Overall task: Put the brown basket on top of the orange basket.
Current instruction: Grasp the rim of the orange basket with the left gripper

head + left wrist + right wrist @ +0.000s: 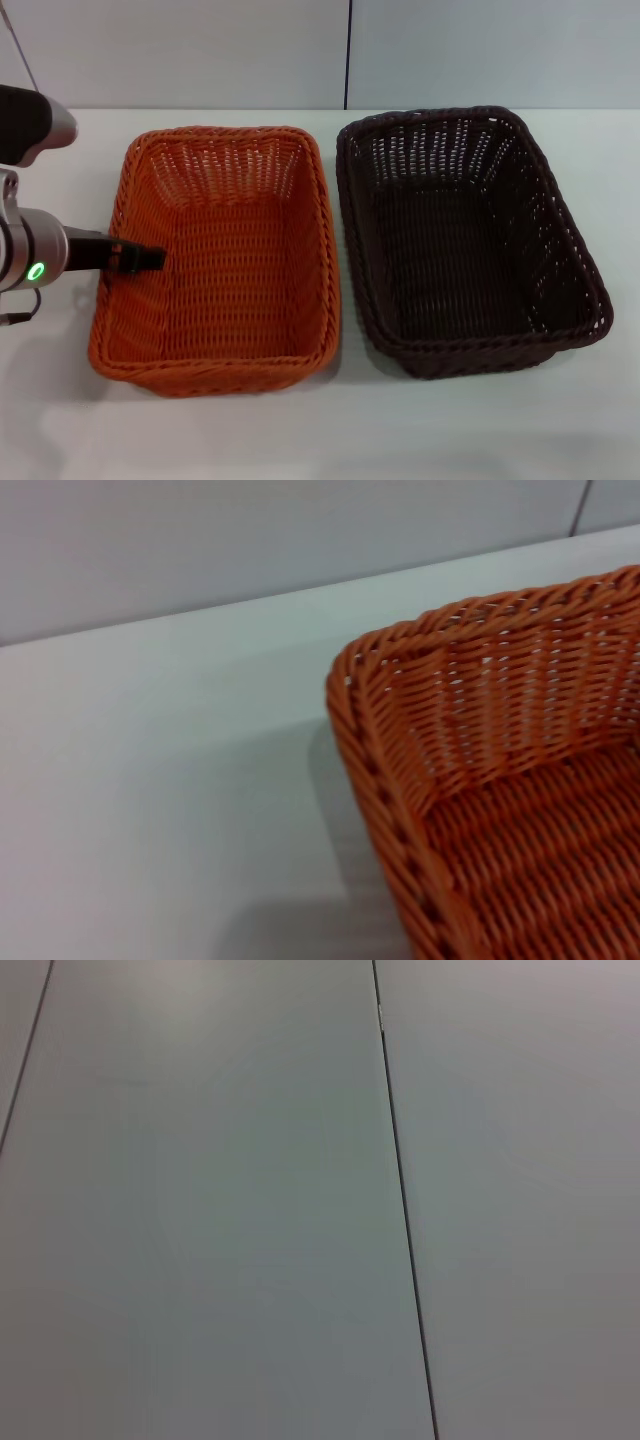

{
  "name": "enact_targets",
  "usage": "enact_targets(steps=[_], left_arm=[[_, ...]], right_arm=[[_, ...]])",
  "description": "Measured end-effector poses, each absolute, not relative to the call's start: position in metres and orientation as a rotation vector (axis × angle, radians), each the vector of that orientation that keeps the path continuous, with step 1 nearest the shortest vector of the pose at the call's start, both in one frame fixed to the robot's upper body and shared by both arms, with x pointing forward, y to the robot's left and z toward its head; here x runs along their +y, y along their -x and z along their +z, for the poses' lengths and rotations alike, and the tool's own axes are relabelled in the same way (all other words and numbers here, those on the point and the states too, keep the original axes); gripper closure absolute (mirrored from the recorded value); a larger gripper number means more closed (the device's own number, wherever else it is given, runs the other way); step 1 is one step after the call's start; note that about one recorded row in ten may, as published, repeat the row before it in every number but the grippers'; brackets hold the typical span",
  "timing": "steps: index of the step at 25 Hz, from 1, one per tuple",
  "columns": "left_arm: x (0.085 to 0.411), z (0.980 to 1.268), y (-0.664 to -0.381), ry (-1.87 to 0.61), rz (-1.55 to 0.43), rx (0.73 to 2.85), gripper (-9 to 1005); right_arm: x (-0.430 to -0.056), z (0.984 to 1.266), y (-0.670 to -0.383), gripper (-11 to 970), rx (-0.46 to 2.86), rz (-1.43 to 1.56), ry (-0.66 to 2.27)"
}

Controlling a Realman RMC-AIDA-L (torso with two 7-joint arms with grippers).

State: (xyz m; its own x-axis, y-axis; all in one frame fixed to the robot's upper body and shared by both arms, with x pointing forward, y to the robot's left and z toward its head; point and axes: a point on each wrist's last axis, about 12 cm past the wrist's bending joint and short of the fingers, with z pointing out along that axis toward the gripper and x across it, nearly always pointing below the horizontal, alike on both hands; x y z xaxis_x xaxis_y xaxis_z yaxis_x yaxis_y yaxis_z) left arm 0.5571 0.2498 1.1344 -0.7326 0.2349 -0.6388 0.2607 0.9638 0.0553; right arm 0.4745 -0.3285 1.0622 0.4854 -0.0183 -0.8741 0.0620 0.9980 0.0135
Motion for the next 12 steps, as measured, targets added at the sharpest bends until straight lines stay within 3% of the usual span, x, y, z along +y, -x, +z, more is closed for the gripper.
enact_targets(steps=[12], left_arm=[[0.24, 1.133, -0.565, -0.422, -0.034, 2.455, 320]], right_arm=[[-0.328, 1.062, -0.475, 218, 1.062, -0.048, -0.04]])
